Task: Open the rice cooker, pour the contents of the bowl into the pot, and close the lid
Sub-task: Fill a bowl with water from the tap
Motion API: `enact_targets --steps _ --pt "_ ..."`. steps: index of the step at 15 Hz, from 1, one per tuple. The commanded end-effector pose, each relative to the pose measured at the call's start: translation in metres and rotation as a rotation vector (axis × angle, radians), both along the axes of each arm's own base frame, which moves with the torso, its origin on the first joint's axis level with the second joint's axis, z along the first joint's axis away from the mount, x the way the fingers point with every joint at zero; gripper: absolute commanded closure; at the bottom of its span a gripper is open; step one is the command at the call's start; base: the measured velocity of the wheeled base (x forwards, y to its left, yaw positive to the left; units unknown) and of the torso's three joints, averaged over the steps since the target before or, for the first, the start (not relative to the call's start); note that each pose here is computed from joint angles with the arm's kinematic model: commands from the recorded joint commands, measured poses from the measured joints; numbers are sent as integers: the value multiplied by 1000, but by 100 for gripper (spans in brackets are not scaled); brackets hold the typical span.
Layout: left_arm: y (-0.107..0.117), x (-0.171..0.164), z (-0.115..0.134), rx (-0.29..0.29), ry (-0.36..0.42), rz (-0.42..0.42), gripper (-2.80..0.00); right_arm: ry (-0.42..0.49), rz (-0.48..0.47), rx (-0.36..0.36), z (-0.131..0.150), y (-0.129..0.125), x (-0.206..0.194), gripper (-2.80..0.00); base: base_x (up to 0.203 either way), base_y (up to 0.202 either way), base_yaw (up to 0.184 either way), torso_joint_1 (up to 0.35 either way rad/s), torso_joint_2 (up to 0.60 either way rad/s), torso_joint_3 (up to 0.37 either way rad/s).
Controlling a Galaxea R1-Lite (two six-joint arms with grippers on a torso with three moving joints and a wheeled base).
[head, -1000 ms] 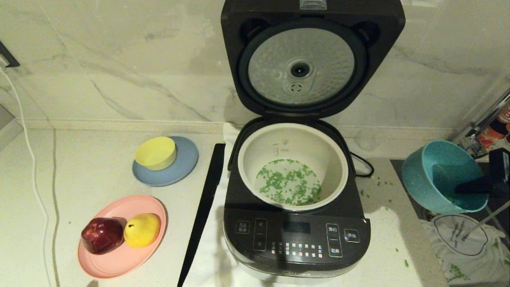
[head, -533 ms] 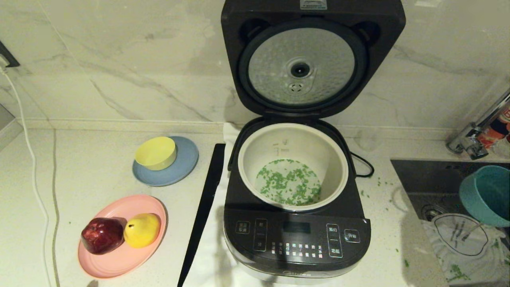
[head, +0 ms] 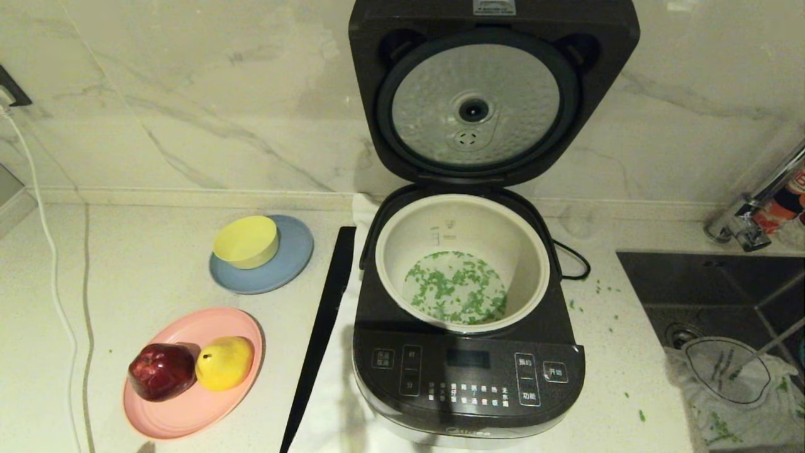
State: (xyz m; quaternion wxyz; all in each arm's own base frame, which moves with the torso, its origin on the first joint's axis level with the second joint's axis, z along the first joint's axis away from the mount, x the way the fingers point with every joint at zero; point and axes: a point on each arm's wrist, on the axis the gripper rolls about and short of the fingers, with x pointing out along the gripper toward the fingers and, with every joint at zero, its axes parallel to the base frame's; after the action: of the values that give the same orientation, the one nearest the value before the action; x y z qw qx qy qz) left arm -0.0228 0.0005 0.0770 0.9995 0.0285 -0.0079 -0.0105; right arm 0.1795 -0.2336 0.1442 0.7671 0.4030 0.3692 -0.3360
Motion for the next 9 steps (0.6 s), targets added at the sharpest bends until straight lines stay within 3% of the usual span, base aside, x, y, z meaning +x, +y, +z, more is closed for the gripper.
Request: enact_targets --steps 1,9 --pt "0 1 -3 0 6 0 0 34 -41 53 -31 -23 1 0 0 0 0 0 0 0" --pt "0 1 -3 0 7 1 0 -2 -60 75 -43 -48 7 0 0 0 0 0 0 0"
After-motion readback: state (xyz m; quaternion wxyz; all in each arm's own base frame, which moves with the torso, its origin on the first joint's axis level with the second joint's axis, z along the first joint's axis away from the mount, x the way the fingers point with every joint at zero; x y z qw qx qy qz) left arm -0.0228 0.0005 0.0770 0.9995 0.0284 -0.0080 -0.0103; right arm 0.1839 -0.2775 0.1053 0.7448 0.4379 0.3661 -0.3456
